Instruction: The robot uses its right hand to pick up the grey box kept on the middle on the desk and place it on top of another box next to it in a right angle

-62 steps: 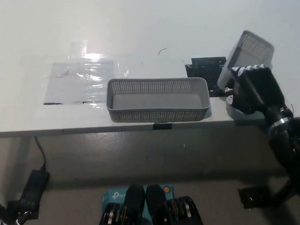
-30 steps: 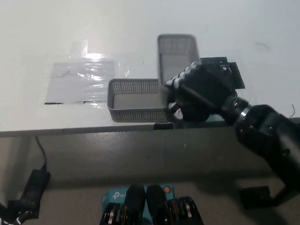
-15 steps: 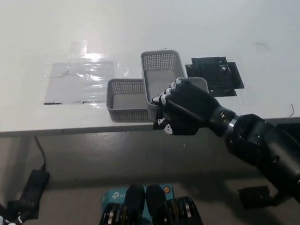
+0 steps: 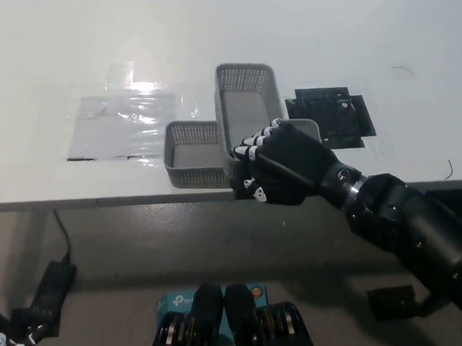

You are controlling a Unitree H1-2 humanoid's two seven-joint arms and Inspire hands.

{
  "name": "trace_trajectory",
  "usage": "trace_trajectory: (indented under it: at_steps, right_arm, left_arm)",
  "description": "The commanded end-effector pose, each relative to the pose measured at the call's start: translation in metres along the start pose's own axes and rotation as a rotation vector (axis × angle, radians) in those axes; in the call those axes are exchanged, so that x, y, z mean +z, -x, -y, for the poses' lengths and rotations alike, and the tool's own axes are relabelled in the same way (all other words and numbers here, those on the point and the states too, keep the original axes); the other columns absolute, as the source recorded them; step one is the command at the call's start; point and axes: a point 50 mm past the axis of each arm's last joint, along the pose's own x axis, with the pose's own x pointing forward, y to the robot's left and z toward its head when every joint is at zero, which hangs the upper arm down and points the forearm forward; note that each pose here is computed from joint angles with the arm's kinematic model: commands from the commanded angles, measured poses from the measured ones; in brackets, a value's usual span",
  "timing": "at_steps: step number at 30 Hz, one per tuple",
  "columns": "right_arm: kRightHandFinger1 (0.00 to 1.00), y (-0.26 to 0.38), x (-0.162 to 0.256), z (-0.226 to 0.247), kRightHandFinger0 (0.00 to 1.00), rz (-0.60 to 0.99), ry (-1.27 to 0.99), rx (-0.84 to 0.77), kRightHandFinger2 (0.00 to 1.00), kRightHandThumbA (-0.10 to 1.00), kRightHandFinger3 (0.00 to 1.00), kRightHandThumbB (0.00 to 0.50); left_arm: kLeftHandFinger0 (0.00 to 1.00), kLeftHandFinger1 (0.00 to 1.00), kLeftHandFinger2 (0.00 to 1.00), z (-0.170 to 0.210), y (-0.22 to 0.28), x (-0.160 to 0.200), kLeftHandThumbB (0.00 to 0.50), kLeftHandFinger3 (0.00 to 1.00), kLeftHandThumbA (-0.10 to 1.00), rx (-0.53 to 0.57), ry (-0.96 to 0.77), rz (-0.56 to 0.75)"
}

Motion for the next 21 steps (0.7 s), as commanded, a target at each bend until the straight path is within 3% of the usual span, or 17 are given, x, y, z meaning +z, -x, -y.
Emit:
trace_trajectory:
  at_steps: [1,4,10,13,16,17,20,21]
  right_arm:
    - [1.00,-0.012,-0.002,0.025,0.79,-0.019,0.129,0.002,1.00,0.46,1.00,0.199]
    - [1.00,-0.011,-0.001,0.028,0.85,-0.022,0.118,-0.005,1.00,0.46,1.00,0.191]
    - [1.00,-0.010,0.003,0.036,0.76,0.027,0.124,-0.057,1.00,0.41,1.00,0.162]
    - [0.96,-0.011,0.004,0.044,0.66,0.038,0.158,-0.078,1.00,0.46,1.00,0.155]
    - [0.96,-0.013,0.004,0.050,0.65,0.032,0.189,-0.070,1.00,0.48,1.00,0.146]
    - [0.97,-0.013,0.004,0.056,0.65,0.021,0.197,-0.061,1.00,0.52,1.00,0.138]
    - [0.96,-0.011,0.003,0.060,0.65,0.023,0.204,-0.063,1.00,0.53,1.00,0.139]
    - [0.96,-0.010,0.005,0.069,0.66,0.035,0.204,-0.076,1.00,0.53,1.00,0.146]
  left_arm:
    - [0.00,0.19,0.13,-0.009,0.007,0.002,0.324,0.01,1.00,0.013,-0.040,0.014]
    - [0.00,0.19,0.14,-0.008,0.006,0.000,0.320,0.02,1.00,0.013,-0.037,0.015]
    - [0.01,0.17,0.13,-0.006,0.006,-0.002,0.327,0.01,1.00,0.013,-0.036,0.022]
    - [0.02,0.17,0.12,-0.006,0.006,-0.001,0.328,0.00,1.00,0.007,-0.026,0.009]
    - [0.04,0.18,0.12,-0.004,0.006,-0.002,0.292,0.00,1.00,0.008,-0.032,0.006]
    - [0.05,0.18,0.13,-0.004,0.006,-0.003,0.316,0.03,1.00,0.008,-0.030,-0.003]
    - [0.05,0.18,0.13,-0.001,0.005,-0.002,0.306,0.01,1.00,0.003,-0.012,-0.003]
    - [0.03,0.17,0.12,0.000,0.006,-0.003,0.247,0.02,1.00,0.004,-0.032,0.008]
